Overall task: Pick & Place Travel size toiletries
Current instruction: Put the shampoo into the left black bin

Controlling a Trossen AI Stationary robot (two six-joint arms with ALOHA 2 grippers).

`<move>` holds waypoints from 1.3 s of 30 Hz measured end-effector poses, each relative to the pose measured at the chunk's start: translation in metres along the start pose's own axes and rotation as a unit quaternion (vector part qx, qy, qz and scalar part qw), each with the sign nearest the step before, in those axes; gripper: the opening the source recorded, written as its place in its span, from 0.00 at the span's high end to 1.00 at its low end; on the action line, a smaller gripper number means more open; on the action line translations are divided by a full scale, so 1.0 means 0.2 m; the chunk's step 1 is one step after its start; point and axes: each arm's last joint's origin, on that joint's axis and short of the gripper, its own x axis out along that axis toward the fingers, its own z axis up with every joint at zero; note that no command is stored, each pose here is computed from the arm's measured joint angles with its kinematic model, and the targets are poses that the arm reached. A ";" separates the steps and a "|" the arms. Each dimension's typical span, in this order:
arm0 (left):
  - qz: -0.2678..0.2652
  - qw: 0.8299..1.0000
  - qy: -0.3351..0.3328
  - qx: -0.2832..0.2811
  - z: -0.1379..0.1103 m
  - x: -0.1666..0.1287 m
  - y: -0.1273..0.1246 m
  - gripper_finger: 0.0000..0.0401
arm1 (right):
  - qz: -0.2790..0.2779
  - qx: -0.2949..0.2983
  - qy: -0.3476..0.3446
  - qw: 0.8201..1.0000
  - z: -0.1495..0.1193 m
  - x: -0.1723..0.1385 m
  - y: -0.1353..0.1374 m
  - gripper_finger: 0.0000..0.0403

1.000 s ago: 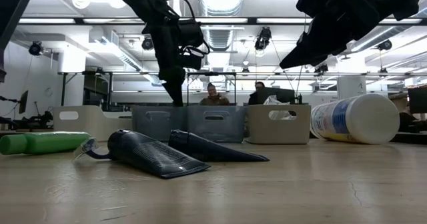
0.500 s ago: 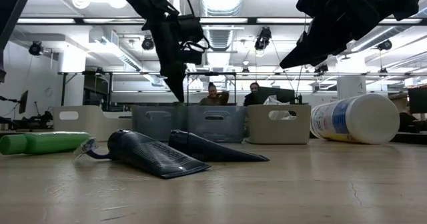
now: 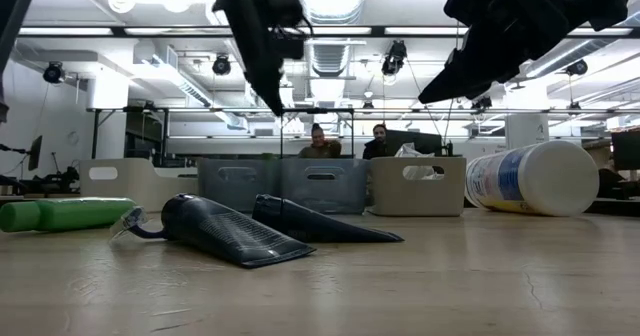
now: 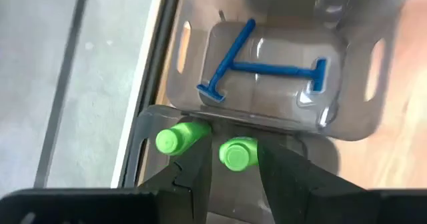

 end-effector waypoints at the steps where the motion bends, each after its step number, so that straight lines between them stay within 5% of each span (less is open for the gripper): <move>1: 0.001 1.000 -0.008 -0.003 -0.01 -0.04 -0.01 0.70 | 0.000 0.004 0.000 1.000 0.00 0.00 0.00 0.68; 7: 0.003 0.998 -0.060 -0.029 -0.14 -0.26 -0.11 0.70 | 0.000 0.018 0.000 1.000 0.00 0.00 0.00 0.63; 15: -0.031 0.988 -0.121 -0.096 -0.47 -0.42 -0.32 0.70 | 0.003 0.041 -0.013 0.999 0.01 0.00 0.00 0.54; 25: -0.149 0.969 -0.099 -0.172 -0.79 -0.39 -0.61 0.70 | 0.018 0.058 -0.034 0.998 0.03 0.00 0.01 0.47; 39: -0.281 0.950 -0.043 -0.130 -0.94 -0.22 -1.01 0.70 | 0.022 0.064 -0.054 0.996 0.06 0.00 0.01 0.50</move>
